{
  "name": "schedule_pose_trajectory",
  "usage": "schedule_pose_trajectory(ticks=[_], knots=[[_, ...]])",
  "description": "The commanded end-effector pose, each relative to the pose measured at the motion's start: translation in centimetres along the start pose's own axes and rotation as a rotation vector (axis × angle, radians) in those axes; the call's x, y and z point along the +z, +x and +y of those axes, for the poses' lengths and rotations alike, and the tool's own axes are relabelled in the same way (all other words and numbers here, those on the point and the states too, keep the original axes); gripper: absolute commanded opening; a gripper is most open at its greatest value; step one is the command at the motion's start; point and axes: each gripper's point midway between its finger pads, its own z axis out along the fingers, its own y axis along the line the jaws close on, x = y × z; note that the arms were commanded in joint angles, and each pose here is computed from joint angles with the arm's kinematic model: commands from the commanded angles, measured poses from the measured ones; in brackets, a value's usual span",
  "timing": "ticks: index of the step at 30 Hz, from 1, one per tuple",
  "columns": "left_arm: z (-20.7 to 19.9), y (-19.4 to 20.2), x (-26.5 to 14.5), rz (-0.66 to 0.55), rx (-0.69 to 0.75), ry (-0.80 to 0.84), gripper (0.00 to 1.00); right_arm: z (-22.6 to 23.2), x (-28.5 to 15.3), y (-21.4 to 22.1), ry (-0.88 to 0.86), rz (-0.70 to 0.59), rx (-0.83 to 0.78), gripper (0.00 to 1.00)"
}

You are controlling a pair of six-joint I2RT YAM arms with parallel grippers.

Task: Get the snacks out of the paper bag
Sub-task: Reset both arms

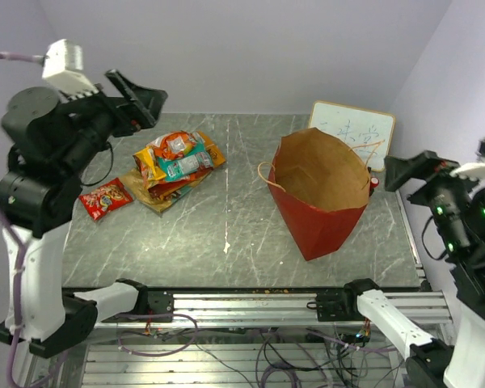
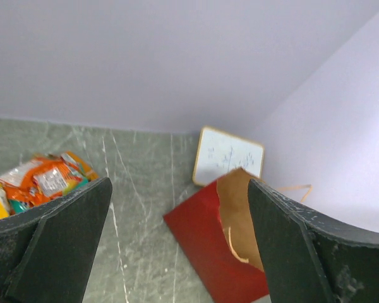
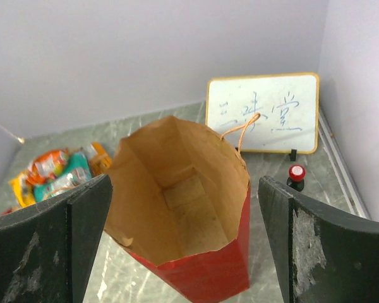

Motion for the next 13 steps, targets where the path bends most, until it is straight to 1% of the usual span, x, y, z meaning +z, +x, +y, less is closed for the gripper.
schedule_pose_trajectory(ticks=[1,2,5,8,11,13], knots=[[1.1,-3.9,-3.8,-0.159,0.011,-0.108,0.99,-1.8,-3.4,-2.7,0.086,-0.123,0.138,1.00],[1.2,-4.4,-4.4,-0.180,0.010,-0.117,0.99,-2.1,-3.7,-2.8,0.104,-0.129,0.160,1.00],[1.8,-4.9,-5.6,-0.219,0.009,-0.149,0.99,-1.6,-4.0,-3.2,0.071,-0.136,0.143,1.00],[2.3,-4.7,-6.0,-0.212,0.007,-0.176,0.99,-1.9,-3.7,-3.6,0.101,-0.152,0.208,1.00],[2.4,-4.2,-6.0,-0.191,0.010,-0.181,1.00,-1.5,-2.7,-3.0,0.096,-0.118,0.209,1.00],[2.6,-4.0,-6.1,-0.181,0.008,-0.188,1.00,-1.7,-1.9,-2.0,0.129,-0.063,0.219,1.00]])
